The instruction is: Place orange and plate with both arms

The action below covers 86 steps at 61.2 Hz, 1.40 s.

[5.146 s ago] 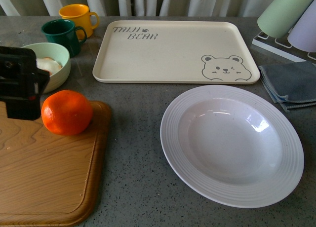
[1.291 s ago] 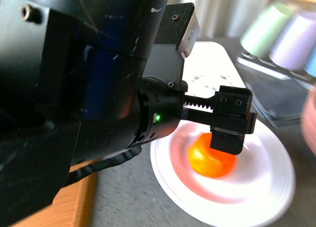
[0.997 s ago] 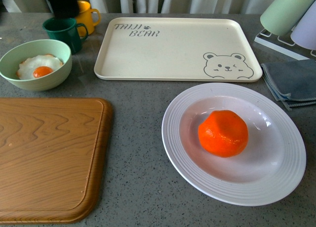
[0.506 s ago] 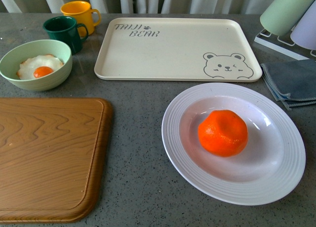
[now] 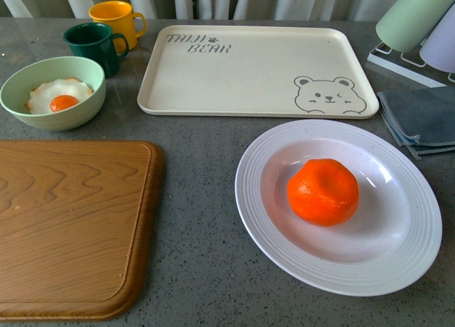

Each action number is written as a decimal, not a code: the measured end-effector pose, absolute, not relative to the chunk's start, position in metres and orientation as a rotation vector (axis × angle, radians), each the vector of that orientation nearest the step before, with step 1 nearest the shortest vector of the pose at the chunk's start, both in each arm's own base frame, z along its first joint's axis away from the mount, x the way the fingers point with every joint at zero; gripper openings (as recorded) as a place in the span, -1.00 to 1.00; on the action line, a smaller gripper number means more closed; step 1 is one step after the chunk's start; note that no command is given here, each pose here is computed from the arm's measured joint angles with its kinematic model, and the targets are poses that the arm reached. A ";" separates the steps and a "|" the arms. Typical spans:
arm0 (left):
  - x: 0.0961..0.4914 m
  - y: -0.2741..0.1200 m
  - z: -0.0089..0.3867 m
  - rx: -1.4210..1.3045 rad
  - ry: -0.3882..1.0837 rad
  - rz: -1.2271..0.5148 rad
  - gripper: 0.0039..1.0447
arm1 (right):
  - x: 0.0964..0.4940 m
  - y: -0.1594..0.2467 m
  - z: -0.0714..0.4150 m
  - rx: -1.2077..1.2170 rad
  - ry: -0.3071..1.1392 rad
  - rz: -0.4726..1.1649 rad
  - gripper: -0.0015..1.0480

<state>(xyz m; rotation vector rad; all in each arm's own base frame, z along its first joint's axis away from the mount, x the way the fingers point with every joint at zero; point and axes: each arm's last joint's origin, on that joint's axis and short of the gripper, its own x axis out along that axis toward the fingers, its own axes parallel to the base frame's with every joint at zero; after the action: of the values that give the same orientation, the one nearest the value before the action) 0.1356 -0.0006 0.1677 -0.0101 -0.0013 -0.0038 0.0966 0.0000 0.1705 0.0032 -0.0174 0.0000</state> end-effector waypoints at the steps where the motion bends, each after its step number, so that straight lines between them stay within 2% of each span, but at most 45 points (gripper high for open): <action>1: 0.135 -0.001 0.168 -0.010 -0.001 -0.004 -0.98 | 0.097 0.000 0.171 0.003 -0.017 0.000 0.83; 86: 0.098 0.000 0.167 -0.009 0.001 -0.003 -0.98 | 0.097 0.000 0.171 0.003 -0.017 0.000 0.83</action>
<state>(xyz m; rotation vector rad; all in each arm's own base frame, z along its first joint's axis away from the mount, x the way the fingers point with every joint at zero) 0.0978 -0.0003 0.1674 -0.0093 0.0010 -0.0034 0.0966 0.0000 0.1705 0.0032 -0.0174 -0.0004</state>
